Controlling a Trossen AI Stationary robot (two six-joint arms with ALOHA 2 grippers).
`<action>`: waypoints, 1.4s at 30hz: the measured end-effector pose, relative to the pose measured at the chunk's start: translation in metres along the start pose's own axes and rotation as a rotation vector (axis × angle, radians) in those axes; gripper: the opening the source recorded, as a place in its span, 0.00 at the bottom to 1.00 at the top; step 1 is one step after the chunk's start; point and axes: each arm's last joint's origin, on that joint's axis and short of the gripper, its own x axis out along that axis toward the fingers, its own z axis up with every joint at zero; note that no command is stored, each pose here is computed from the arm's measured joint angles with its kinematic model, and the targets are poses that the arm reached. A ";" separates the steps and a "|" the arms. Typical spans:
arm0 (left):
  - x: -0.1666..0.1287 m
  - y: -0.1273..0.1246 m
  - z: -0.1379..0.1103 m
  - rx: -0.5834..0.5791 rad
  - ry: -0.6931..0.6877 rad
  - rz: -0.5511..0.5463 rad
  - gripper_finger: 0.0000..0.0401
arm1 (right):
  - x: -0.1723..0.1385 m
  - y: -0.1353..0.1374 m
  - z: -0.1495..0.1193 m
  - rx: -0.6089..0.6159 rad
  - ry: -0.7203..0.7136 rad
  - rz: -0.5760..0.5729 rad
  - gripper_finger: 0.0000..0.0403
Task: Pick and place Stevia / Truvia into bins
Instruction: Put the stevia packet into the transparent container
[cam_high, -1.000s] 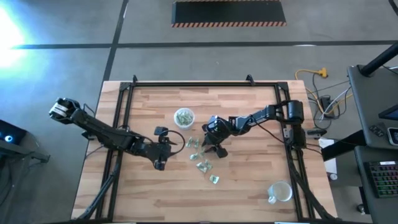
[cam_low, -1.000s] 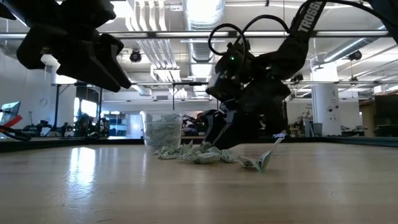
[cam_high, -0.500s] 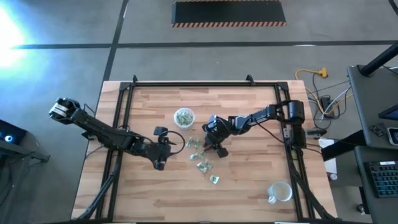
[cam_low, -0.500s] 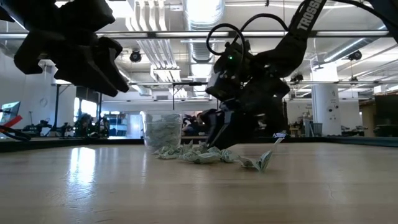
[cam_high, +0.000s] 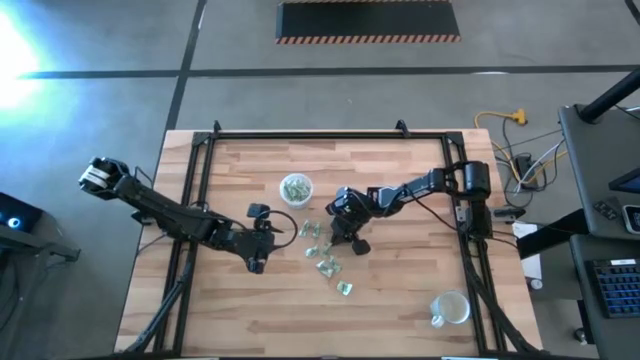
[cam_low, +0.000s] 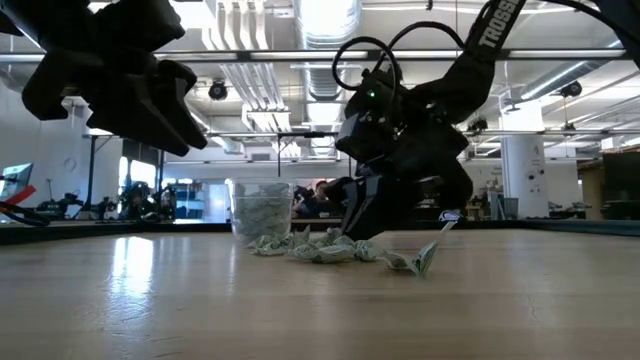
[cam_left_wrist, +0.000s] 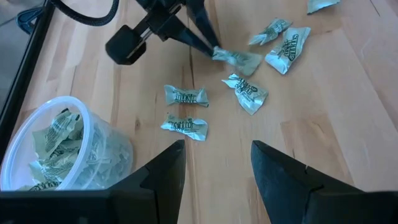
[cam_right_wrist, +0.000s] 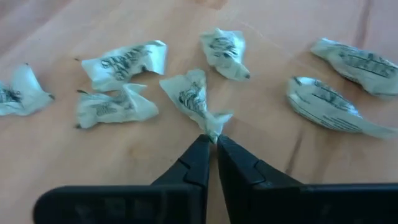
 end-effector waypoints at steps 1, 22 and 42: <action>0.000 0.000 0.000 0.000 0.000 0.000 0.42 | 0.000 0.000 0.000 0.001 -0.002 0.003 0.07; 0.001 -0.001 -0.005 0.006 0.012 0.000 0.42 | -0.001 0.002 0.004 -0.065 -0.020 0.007 0.02; 0.000 0.001 -0.003 -0.001 -0.003 0.012 0.42 | -0.049 -0.004 0.062 -0.255 -0.124 -0.415 0.02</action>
